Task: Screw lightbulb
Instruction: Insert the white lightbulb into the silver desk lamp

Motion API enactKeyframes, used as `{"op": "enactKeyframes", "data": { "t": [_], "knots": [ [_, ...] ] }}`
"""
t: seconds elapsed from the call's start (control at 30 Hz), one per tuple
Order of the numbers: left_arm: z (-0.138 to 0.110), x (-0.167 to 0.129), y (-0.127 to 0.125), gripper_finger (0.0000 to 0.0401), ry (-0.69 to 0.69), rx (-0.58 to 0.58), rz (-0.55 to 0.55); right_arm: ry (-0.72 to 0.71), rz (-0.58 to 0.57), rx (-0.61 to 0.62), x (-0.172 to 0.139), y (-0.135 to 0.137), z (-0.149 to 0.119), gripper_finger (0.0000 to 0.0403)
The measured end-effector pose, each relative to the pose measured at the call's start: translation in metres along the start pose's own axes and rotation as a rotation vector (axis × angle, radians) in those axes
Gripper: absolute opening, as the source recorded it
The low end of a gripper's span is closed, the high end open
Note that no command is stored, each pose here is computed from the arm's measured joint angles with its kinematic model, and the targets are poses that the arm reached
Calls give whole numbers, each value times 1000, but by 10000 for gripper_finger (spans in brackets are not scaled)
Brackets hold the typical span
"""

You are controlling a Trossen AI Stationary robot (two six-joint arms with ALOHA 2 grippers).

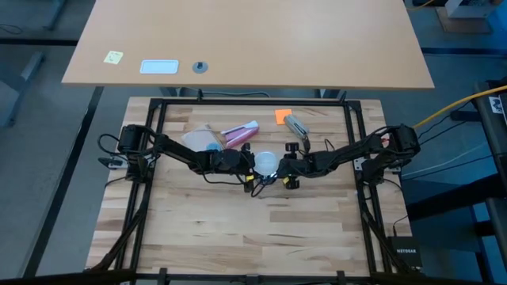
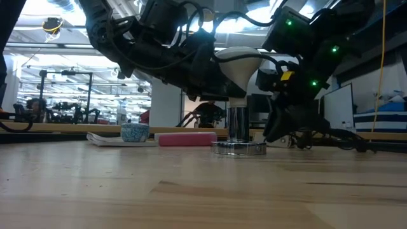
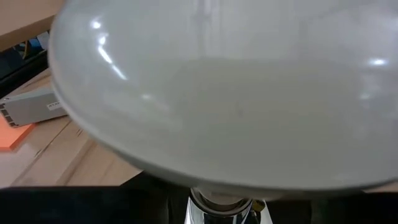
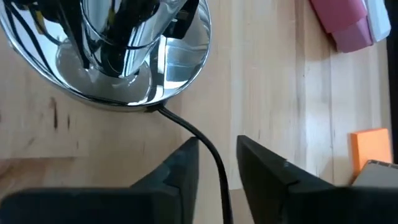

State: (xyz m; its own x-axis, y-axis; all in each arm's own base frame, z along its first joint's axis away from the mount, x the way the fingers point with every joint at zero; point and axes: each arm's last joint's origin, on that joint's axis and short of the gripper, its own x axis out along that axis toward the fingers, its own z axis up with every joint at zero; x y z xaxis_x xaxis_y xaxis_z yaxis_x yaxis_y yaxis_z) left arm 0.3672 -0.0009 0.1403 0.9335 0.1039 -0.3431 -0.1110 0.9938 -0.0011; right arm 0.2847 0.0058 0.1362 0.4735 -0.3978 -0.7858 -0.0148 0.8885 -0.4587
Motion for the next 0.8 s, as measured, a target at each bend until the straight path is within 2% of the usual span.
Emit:
{"op": "enactKeyframes", "data": {
  "t": [0.2, 0.33, 0.5, 0.8],
  "knots": [
    [0, 0, 0, 150, 0, -1, 0, -8, 17, 88, 0, 0, 1, 137],
    [-1, 0, 0, 150, 2, -4, -1, 7, 97, 102, -3, 0, 5, 131],
    [0, 0, -1, 150, 1, -6, -4, 139, 144, 49, -15, -6, 12, 121],
    [0, 1, 0, 150, -6, -14, -5, 359, 141, -37, -33, -13, 6, 117]
  ]
}}
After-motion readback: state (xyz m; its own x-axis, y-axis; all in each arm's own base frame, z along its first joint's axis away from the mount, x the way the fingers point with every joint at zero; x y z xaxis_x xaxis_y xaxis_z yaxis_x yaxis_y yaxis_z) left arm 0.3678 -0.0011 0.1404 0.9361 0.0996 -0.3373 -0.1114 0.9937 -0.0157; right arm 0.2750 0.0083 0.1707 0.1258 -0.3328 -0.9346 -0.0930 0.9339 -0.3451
